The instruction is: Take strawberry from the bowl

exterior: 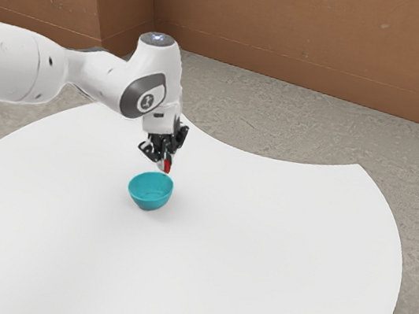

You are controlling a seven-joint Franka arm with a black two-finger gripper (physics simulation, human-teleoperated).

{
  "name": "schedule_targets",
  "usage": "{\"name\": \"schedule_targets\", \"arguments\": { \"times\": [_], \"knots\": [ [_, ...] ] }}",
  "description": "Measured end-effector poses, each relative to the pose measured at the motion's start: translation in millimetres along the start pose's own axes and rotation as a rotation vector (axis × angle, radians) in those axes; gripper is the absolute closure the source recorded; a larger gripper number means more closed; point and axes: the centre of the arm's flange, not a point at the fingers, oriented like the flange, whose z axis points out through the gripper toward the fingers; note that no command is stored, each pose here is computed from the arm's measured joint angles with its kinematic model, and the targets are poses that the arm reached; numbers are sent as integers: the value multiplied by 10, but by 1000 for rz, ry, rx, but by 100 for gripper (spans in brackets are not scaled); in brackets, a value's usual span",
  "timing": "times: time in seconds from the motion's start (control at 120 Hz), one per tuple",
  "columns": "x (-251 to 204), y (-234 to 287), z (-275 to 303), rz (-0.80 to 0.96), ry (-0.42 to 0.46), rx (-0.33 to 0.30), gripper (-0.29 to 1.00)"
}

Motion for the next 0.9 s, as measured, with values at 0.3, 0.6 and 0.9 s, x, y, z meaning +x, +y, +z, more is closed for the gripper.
{"name": "schedule_targets", "arguments": {
  "times": [0.3, 0.6, 0.9],
  "knots": [
    [1320, -113, -168, 142, 64, -19, 76],
    [1606, -159, 384, 150, 86, -55, 52],
    [1365, -36, -379, 68, 70, -9, 13]
  ]
}}
